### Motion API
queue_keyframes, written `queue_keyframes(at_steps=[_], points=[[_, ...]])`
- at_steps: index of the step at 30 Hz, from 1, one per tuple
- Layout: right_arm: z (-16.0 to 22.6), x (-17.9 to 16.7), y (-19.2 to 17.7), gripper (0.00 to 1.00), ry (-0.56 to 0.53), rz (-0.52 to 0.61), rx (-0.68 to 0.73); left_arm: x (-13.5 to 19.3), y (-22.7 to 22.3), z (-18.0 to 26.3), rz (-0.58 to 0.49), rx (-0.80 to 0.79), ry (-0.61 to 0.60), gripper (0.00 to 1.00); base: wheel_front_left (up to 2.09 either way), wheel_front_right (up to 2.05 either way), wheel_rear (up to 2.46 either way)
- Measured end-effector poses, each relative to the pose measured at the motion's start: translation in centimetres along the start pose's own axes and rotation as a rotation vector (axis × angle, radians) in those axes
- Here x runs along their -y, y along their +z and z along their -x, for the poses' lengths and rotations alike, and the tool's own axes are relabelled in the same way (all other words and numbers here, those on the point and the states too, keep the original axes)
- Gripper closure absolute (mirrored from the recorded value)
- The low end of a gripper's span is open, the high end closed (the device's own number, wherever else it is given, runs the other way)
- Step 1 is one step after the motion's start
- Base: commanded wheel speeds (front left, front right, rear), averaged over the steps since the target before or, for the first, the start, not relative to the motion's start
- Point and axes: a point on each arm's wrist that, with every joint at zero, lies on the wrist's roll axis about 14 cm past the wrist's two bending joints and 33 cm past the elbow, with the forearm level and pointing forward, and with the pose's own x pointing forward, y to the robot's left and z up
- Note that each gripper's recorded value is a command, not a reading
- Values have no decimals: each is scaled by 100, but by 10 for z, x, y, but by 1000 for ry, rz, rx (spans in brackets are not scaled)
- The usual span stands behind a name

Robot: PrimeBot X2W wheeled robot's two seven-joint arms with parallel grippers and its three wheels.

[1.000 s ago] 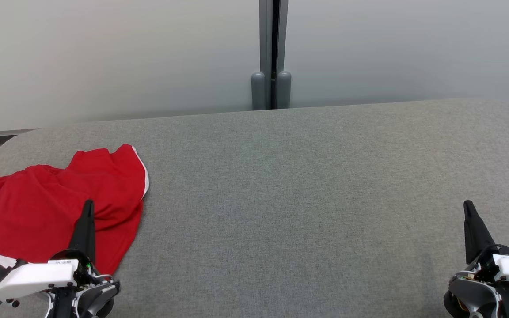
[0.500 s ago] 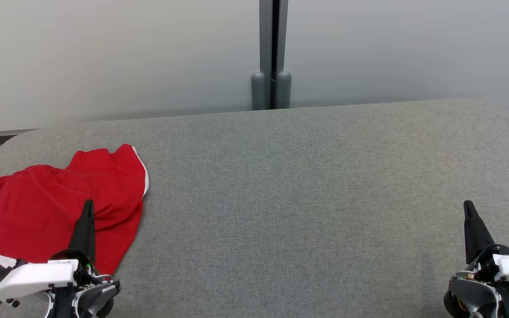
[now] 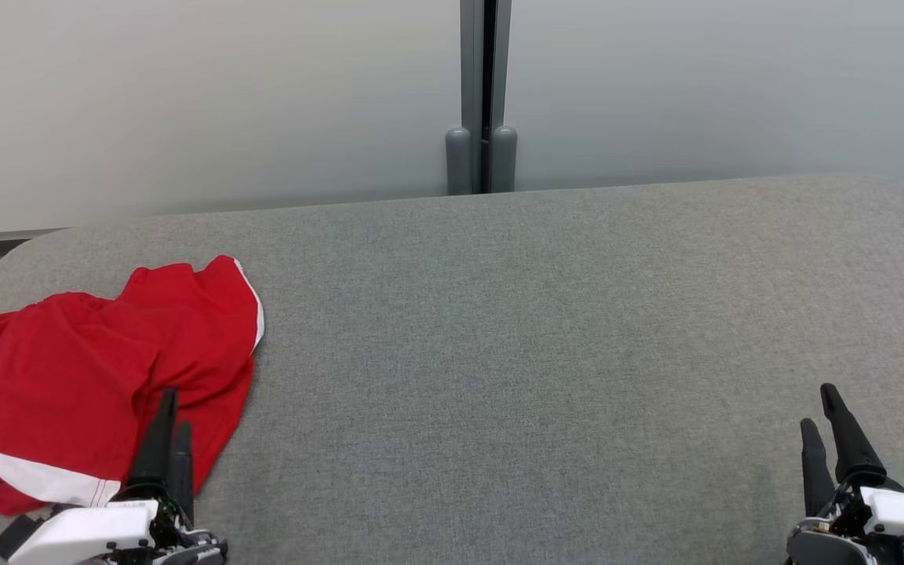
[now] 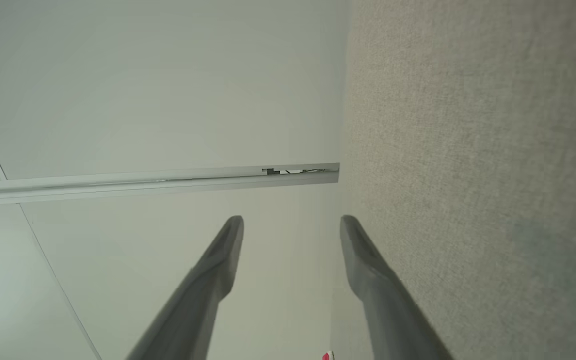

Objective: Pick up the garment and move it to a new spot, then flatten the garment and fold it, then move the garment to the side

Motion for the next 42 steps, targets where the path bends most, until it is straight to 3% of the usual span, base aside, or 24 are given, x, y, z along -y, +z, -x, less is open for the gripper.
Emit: queue_keyframes(at_steps=[13, 31, 42], points=[[2, -1, -3, 0, -1, 129, 19, 6, 1, 1, -25, 43, -20, 0, 0, 0, 0], [-6, -48, -9, 0, 138, 581, 40, 39, 20, -1, -203, 136, -110, 0, 0, 0, 0], [-8, -81, -22, 0, 255, 858, 53, 81, 21, -4, -388, 177, -229, 0, 0, 0, 0]])
